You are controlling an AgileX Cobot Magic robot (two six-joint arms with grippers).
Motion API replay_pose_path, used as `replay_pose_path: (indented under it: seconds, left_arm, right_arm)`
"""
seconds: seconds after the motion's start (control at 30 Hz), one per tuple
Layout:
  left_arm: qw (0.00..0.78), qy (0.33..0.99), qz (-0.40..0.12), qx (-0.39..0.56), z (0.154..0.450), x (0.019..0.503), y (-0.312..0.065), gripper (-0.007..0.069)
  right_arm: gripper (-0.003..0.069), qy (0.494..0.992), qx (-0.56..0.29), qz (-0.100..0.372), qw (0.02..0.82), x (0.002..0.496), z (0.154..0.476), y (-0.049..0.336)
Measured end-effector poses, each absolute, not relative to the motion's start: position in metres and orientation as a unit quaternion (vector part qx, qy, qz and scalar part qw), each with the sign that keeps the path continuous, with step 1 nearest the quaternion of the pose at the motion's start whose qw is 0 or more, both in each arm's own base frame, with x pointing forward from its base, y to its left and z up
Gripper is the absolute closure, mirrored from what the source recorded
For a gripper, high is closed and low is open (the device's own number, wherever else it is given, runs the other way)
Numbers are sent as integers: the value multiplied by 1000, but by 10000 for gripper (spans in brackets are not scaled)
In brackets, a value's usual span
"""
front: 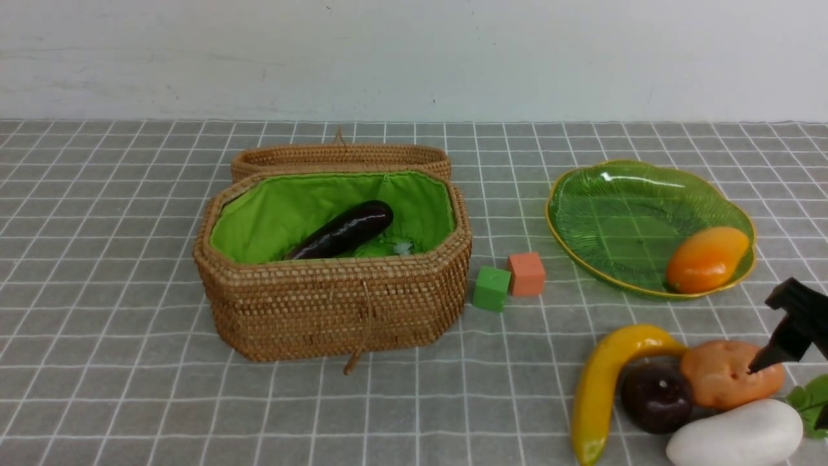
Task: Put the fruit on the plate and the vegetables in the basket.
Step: Take a daikon with your right arm and place it on the basket on the left.
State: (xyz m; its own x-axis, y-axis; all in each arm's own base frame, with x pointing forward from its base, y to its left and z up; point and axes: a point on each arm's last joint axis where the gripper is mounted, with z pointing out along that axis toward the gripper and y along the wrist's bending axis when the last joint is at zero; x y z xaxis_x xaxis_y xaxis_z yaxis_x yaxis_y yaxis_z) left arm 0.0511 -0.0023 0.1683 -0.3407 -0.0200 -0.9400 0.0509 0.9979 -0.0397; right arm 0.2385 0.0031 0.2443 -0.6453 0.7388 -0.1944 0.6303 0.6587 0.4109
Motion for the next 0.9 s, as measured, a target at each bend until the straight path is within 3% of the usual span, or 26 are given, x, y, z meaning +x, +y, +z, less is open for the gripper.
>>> replay_pose_path:
  seconds: [0.2,0.4,0.6,0.9]
  left_arm:
    - [574,818,-31,10,168,51,-2,530]
    - [574,818,-31,10,168,51,-2,524]
    - [574,818,-31,10,168,51,-2,519]
    - [574,818,-31,10,168,51,-2,513]
  right_arm:
    - [100,889,397,156,167,237,242,3]
    - [99,868,446,156,155,226,213,3]
    - [99,848,468,177,177,230,203,3]
    - [135,870,453,155,117,240,170,5]
